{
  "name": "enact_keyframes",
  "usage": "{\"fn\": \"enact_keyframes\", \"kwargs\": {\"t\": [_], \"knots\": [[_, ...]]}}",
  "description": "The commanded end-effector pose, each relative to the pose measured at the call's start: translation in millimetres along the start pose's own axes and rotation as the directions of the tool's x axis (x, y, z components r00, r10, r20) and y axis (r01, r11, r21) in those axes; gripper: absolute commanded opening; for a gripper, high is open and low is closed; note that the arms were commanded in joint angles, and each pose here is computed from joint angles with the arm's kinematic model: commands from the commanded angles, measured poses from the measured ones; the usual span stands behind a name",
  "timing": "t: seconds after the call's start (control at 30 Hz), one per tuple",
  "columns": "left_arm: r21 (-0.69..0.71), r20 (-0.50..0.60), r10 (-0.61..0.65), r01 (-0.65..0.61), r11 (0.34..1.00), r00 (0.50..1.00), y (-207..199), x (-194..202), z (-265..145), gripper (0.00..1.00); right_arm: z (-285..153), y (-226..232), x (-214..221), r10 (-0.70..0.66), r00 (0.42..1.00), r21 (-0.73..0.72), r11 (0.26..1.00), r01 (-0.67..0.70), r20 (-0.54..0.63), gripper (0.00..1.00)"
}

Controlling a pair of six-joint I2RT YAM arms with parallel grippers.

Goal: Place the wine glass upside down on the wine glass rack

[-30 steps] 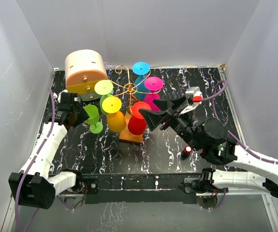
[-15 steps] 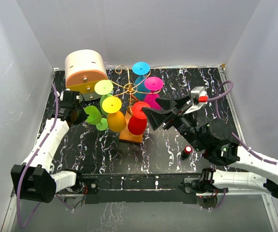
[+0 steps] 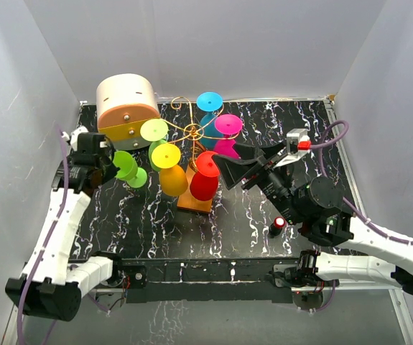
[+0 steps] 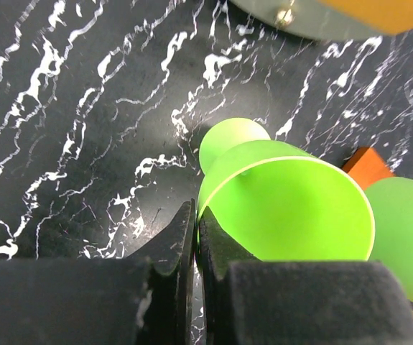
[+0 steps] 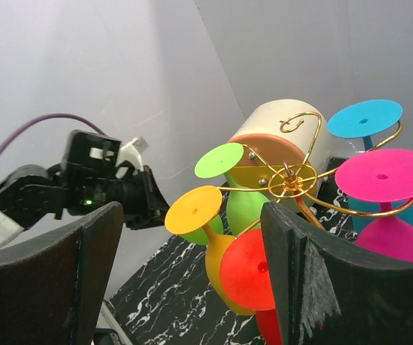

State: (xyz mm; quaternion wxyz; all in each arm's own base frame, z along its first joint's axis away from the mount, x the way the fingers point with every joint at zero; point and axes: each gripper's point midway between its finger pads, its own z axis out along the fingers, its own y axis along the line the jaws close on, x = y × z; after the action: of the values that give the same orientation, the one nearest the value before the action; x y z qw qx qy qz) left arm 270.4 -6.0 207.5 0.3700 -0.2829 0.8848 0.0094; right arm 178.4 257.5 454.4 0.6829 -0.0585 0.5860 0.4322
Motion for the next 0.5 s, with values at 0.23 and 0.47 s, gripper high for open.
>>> {"fn": "enact_keyframes", "kwargs": {"t": [0.23,0.47], "knots": [[0.038,0.338,-0.134,0.128,0.991,0.932,34,-79,-116,0.0,26,37,-30,0.092,0.993,-0.085,0.993,-0.086,0.071,0.8],[0.253,0.483,-0.276,0.169,0.953,0.831,30,-113,-185,0.0,65,82,-20,0.228,0.973,-0.19,0.958,-0.215,0.044,0.74]]}}
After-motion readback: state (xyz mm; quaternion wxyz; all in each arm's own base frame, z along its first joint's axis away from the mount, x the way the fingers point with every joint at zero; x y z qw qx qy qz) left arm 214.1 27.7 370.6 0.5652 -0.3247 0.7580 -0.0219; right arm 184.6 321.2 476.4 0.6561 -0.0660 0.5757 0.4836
